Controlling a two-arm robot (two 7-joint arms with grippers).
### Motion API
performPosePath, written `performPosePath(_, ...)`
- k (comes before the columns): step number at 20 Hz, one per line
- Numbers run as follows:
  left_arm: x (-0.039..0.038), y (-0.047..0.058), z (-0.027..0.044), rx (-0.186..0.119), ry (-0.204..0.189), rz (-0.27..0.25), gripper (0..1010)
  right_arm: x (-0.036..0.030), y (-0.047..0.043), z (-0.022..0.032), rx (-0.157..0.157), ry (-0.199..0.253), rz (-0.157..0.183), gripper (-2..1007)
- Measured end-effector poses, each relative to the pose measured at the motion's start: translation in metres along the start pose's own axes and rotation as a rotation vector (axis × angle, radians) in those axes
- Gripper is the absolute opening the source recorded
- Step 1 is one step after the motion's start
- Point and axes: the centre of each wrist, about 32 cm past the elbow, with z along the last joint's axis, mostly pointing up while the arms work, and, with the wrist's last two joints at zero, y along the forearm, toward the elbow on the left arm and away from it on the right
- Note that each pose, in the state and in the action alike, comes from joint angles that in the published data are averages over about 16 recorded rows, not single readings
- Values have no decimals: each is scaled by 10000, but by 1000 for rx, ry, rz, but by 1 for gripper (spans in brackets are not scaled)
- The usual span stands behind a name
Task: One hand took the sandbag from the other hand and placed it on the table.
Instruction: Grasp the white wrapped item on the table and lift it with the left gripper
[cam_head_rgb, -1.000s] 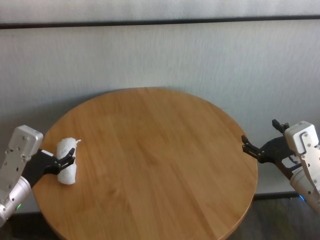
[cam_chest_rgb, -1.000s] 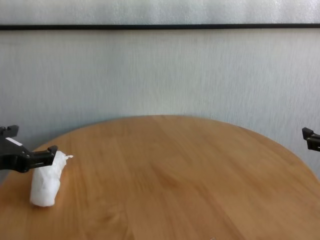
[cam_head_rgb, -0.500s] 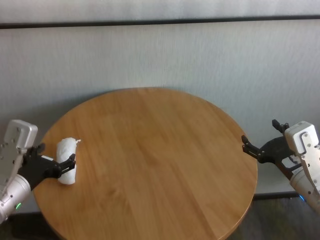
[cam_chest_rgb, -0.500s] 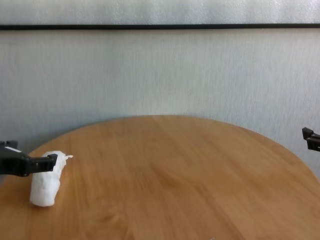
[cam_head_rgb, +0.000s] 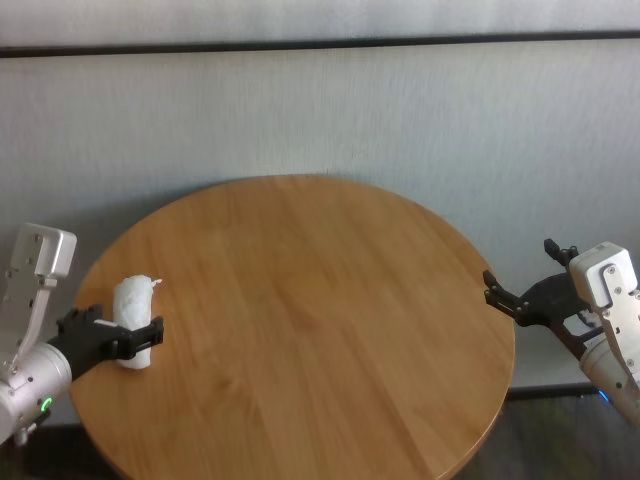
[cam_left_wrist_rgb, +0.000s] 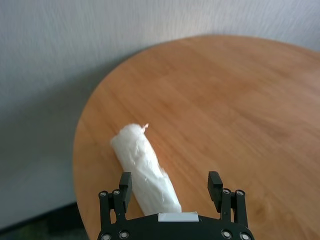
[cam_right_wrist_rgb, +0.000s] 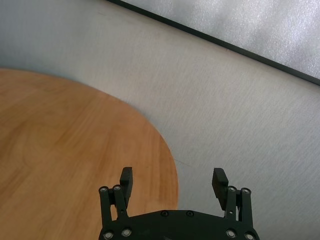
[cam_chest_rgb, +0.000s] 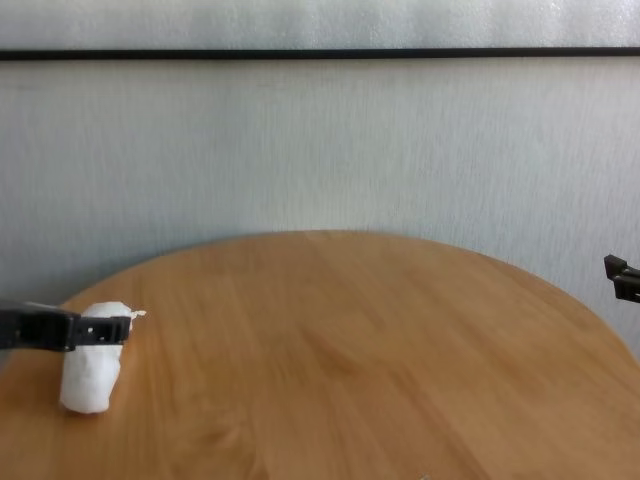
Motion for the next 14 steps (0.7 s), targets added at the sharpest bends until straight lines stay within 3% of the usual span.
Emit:
performPosePath(8, -110, -67, 89, 94, 38, 38, 1001, 0, 0, 0, 0, 0, 0, 1001)
performPosePath(14, -164, -153, 101, 129, 40, 73, 1001, 0, 0, 0, 0, 0, 0, 1001)
